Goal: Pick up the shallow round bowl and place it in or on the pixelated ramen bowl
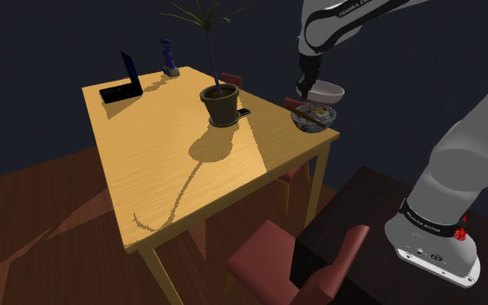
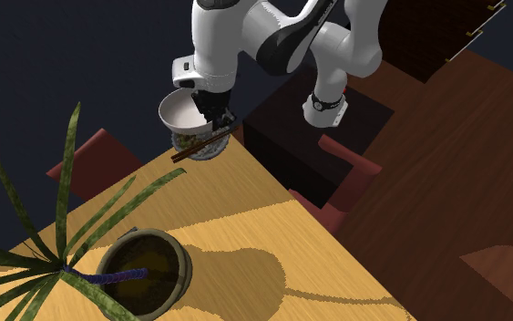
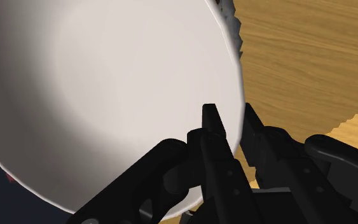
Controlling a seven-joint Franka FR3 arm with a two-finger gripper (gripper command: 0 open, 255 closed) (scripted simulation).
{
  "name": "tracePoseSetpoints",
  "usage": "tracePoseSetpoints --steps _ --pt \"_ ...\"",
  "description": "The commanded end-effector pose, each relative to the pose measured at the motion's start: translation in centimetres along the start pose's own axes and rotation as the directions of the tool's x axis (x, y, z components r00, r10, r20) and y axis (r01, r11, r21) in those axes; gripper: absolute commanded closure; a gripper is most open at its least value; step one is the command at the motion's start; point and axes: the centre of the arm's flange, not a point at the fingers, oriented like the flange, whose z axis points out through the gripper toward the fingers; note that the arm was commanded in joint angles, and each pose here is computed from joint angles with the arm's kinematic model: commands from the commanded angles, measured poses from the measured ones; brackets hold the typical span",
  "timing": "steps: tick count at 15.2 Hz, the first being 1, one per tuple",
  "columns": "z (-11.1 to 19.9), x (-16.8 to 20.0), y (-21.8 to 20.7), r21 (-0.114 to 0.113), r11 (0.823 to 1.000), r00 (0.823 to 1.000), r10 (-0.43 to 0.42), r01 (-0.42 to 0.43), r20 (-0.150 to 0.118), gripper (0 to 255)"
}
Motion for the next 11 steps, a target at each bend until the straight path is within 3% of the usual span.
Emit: tracePoseSetpoints --steps 1,8,11 --pt "1.0 -0.1 -0.2 0.000 1.000 1.000 0.000 0.000 -0.001 255" --pt "4.7 -0.4 -0.8 0.000 1.000 1.000 0.000 0.000 -0.001 255" --pt "4.7 -0.4 -0.8 0.000 1.000 1.000 0.000 0.000 -0.001 255"
